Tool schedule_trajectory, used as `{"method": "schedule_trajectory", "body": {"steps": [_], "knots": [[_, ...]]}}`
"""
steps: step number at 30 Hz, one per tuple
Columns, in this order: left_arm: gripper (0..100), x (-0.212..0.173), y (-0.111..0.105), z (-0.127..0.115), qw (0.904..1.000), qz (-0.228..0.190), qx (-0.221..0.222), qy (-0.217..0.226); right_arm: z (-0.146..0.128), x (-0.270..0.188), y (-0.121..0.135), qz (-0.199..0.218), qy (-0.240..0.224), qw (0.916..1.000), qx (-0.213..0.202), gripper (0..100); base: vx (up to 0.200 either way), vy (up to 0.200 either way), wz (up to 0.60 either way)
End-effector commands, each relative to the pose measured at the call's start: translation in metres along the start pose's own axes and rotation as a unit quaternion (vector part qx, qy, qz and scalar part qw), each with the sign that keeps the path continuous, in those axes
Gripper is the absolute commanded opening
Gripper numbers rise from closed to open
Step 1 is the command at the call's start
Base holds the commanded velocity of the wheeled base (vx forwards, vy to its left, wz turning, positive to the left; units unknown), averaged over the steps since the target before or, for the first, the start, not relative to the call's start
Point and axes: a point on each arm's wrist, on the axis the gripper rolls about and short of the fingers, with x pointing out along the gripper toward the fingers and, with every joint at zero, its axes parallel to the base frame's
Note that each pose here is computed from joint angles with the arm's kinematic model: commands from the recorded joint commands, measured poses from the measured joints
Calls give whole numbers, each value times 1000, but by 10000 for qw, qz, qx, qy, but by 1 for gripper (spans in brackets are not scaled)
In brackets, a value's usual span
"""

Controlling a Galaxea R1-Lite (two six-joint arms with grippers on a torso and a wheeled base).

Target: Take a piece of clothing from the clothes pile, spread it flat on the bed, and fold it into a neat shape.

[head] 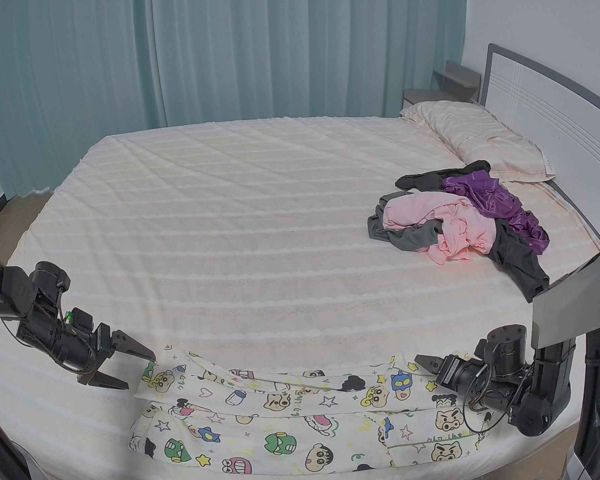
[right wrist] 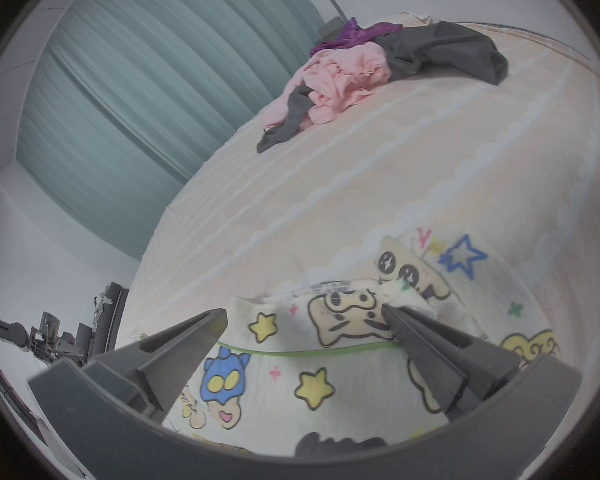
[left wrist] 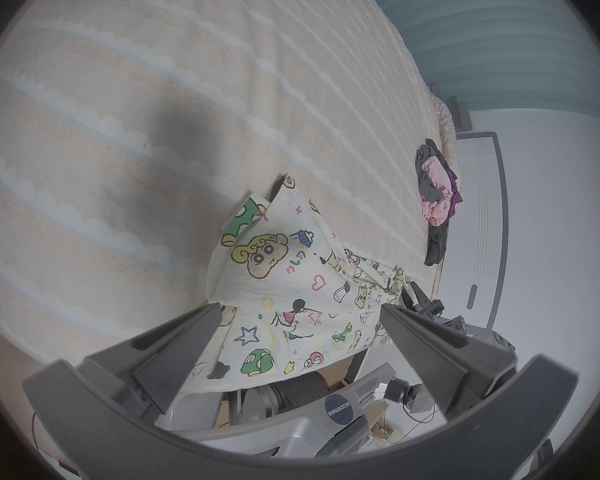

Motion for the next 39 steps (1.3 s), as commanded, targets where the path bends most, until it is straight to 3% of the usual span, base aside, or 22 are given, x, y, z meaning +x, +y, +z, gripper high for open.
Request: {"method": "schedule_trajectory", "body": {"steps": [1, 4, 11, 17, 26, 39], "knots": [[100, -1, 0, 0, 10000, -3, -2, -10, 1, 2, -16, -296, 16, 9995, 109, 100, 0, 0, 0], [100, -3, -2, 0, 10000, -5, 27, -57, 5, 0, -17, -305, -62, 9994, 144, 100, 0, 0, 0], [100, -15, -18, 10, 9987, -10, 43, -507, 36, -24, -7, -31, -727, 9972, 142, 100, 0, 0, 0], [100, 3, -31, 29, 9897, 987, 257, -1004, 43, -31, -2, 85, -908, 9958, -16, 100, 0, 0, 0], [100, 41, -33, 33, 9883, 1051, 938, -584, 37, -29, 4, 191, -783, 9967, -114, 100, 0, 0, 0], [100, 54, -30, 33, 9883, 884, 1218, -263, 33, -29, 8, 263, -696, 9971, -157, 100, 0, 0, 0]]}}
